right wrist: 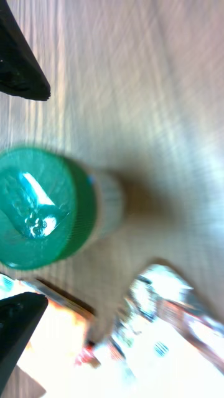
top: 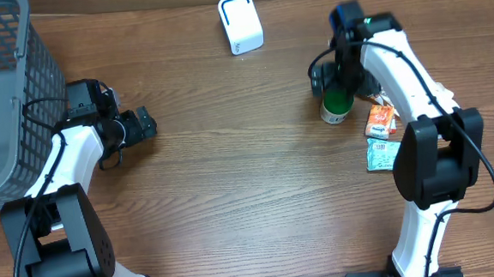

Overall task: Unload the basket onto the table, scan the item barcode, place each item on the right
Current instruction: 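Carry the jar right and lower it beside the snack bag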

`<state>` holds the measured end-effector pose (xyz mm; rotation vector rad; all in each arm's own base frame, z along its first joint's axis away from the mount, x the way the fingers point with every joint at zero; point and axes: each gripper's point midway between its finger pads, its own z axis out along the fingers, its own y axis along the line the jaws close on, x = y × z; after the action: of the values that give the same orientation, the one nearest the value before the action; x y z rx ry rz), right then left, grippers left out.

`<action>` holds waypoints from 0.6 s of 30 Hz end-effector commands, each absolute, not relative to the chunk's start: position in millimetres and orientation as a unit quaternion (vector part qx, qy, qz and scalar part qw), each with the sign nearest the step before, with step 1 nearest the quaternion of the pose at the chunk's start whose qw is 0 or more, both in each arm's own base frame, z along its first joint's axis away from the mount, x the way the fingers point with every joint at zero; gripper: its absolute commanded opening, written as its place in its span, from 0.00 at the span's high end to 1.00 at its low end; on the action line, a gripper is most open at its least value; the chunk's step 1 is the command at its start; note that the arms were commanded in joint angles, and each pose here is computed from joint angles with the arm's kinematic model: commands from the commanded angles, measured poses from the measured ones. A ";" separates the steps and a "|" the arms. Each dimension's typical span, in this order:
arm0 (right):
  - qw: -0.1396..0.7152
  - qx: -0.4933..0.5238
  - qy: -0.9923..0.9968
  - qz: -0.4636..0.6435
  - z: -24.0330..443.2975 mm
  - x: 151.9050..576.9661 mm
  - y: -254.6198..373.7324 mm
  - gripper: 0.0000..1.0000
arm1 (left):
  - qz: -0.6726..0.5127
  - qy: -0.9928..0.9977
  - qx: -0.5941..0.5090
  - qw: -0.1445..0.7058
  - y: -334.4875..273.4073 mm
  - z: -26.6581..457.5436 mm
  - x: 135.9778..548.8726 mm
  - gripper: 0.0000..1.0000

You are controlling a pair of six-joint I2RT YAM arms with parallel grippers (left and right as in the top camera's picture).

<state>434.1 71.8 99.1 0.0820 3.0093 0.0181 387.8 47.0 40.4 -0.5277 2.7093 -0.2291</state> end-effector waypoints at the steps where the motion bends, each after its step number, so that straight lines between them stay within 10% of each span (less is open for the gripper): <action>1: 0.122 0.015 0.992 0.020 135.3 452.7 83.8 0.00 | -0.072 0.962 -0.181 0.191 52.3 42.5 392.0 0.00; 18: 0.146 0.012 0.989 0.036 139.0 464.0 91.3 0.00 | -0.072 0.962 -0.181 0.191 52.3 42.5 392.0 0.00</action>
<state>460.5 90.3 123.4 0.0438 2.8891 0.0855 387.8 47.0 40.4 -0.5282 2.7093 -0.2292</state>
